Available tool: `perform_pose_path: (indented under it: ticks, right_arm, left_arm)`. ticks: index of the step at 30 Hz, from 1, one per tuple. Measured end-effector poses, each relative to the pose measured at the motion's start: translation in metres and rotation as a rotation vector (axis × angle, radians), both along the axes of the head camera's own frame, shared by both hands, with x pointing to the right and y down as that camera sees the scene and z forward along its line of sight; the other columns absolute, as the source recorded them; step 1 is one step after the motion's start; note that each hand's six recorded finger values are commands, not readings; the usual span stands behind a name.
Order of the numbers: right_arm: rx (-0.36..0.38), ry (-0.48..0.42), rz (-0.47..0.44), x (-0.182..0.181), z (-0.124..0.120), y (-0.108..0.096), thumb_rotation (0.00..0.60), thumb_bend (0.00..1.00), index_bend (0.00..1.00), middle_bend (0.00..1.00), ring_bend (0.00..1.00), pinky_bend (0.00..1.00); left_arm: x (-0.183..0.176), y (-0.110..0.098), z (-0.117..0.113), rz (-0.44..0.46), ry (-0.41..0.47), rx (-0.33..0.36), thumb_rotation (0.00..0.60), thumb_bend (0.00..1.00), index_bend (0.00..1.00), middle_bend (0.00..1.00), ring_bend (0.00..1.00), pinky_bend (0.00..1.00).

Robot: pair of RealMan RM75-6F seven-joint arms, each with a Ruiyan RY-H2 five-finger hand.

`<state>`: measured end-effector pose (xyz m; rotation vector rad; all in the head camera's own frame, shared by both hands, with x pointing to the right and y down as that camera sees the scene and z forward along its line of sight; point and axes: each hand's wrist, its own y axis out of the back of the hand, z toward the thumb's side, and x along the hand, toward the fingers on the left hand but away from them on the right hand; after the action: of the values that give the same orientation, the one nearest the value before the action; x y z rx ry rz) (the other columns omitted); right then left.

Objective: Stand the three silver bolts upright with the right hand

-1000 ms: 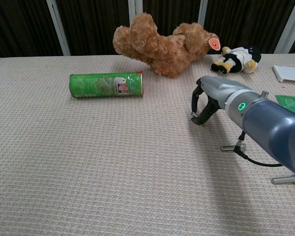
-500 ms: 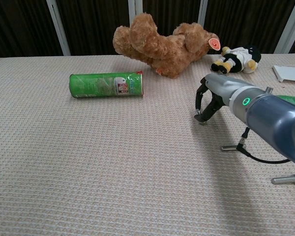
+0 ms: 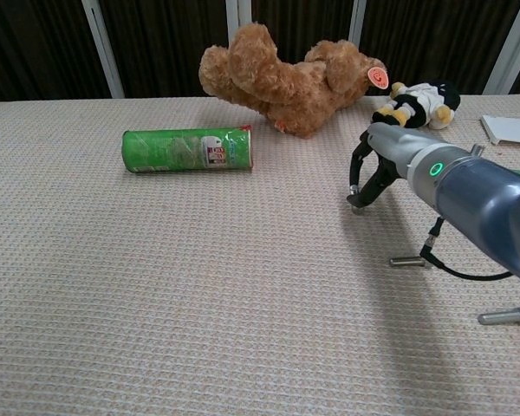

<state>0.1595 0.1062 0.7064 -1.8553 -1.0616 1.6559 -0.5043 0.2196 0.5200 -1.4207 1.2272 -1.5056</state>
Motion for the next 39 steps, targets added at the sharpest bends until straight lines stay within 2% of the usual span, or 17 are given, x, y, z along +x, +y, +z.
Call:
perform_pose_path:
  ticks: [18,39]
  right_arm:
    - [-0.013,0.014,-0.006,-0.0031,-0.0005,-0.0009,0.6,0.34,0.61,0.02,0.05,0.11]
    - [-0.027,0.024,-0.004,-0.0014,-0.0015,-0.0038,0.6,0.34,0.52,0.02,0.05,0.11]
  left_arm:
    - [-0.0009,0.0002,-0.0011,-0.003,0.001,0.004,0.6,0.24,0.07,0.06,0.0,0.13]
    - [0.0007,0.0005,0.0001,0.002,-0.001,0.0,0.6,0.24,0.07,0.06,0.0,0.13]
